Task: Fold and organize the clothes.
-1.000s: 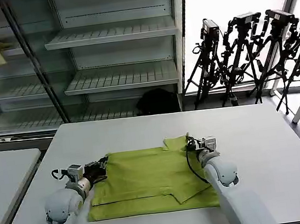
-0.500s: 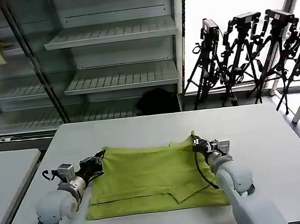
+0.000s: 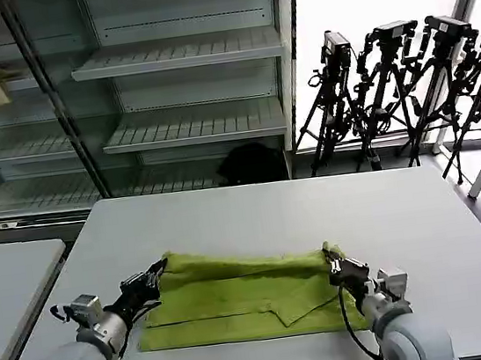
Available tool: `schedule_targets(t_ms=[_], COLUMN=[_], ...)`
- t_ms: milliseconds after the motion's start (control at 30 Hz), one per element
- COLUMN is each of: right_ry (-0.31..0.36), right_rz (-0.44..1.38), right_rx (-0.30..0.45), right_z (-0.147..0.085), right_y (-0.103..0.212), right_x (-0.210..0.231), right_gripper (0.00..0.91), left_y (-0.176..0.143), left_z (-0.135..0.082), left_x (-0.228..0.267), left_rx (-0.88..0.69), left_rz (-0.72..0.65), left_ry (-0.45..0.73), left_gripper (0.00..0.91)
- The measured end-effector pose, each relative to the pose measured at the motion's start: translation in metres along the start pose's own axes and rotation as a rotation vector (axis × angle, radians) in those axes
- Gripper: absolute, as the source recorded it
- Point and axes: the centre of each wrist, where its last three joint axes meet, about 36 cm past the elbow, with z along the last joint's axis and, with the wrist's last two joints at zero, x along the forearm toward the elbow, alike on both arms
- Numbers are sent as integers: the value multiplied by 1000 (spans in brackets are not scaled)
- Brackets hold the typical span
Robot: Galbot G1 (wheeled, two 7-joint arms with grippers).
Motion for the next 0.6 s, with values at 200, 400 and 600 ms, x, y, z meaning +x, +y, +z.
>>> schedule_targets(t_ms=[200,400,600], right_ry=[32,47,43], right_rz=[3,19,72], right_rx=[12,39,104], right_z=[13,22,27], right_y=[5,10,13], right_x=[15,20,22], right_gripper=[0,0,907], left_y=[-7,-13,-19], left_z=[12,22,28], left_x=[17,26,32], left_rx=[-32,-76,-121], left_rz=[-3,-20,-52], left_ry=[26,58,81], left_gripper=[0,0,907])
